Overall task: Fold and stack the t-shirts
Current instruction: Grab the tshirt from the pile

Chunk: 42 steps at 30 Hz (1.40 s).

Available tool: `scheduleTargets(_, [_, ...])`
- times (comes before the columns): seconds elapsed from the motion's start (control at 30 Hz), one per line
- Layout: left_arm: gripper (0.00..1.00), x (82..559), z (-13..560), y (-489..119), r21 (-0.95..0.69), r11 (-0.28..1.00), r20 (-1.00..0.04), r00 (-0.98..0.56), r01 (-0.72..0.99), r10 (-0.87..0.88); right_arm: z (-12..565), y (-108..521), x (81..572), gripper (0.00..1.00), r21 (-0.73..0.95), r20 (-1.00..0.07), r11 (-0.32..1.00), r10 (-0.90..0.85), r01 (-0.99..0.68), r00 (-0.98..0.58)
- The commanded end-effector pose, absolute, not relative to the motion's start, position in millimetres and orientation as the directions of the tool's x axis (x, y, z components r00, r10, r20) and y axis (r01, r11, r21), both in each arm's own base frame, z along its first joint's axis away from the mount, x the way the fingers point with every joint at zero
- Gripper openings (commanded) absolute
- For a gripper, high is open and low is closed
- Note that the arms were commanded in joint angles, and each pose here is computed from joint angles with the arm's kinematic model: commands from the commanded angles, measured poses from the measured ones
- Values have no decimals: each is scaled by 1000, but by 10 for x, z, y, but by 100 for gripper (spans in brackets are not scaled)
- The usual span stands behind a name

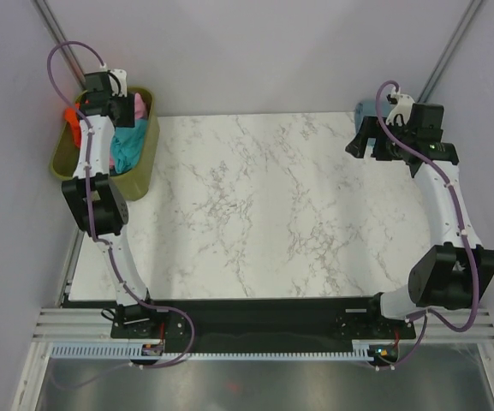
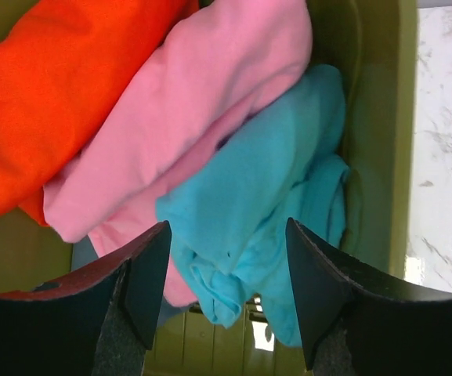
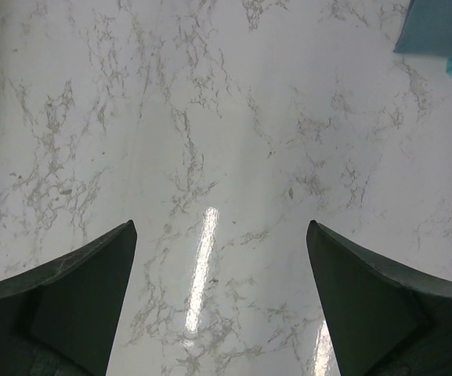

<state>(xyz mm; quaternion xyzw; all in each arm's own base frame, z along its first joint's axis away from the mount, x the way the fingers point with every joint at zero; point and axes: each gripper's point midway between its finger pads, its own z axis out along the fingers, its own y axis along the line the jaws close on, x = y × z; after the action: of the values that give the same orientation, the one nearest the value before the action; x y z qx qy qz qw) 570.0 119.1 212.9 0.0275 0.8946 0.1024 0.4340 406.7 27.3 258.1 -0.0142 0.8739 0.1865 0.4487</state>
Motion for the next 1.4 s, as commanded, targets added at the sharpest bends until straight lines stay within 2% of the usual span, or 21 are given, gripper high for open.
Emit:
scheduleTargets(0.0, [67,5919,2427,1458,283,950,-819,-548,-131,168,2663,271,4197,98,293,-816,928,117,-230,-566])
scheduleTargets(0.17, [66,6159,2384,1615,309,936,-838,-513,-168,185,2566,259,4291,98,299,-804,927,116,-227,-583])
scheduleTargets(0.47, [63,6347,1967,1778,384,910,-799,-550,-156,242,2522,228,4461,98,293,-803,929,111,-226,-585])
scheduleTargets(0.63, [50,6389,1810,1799,396,907,-785,-564,-139,256,2570,210,4525,98,282,-813,932,106,-229,-573])
scheduleTargets(0.7, [38,6393,1784,1797,395,908,-783,-567,-136,256,2574,203,4521,98,281,-813,932,105,-228,-572])
scheduleTargets(0.77, [17,6373,1800,1821,391,906,-786,-571,-161,238,2577,211,4515,98,280,-814,932,104,-230,-571])
scheduleTargets(0.8, [12,6365,1806,1825,375,909,-795,-568,-183,213,2562,205,4502,98,281,-812,932,104,-228,-574])
scheduleTargets(0.97, [2,6234,2087,1690,304,934,-823,-545,-186,159,2546,217,4435,98,278,-811,933,100,-229,-576])
scheduleTargets(1.03, [2,6180,2236,1560,247,954,-842,-525,-170,124,2533,222,4422,98,280,-810,932,101,-230,-578])
scheduleTargets(1.3, [2,5500,3684,633,-19,999,-948,-318,37,-6,2628,239,4394,98,283,-822,929,107,-239,-559])
scheduleTargets(1.37, [2,5337,3796,456,-58,994,-951,-309,97,-25,2636,247,4378,98,287,-822,927,110,-240,-558])
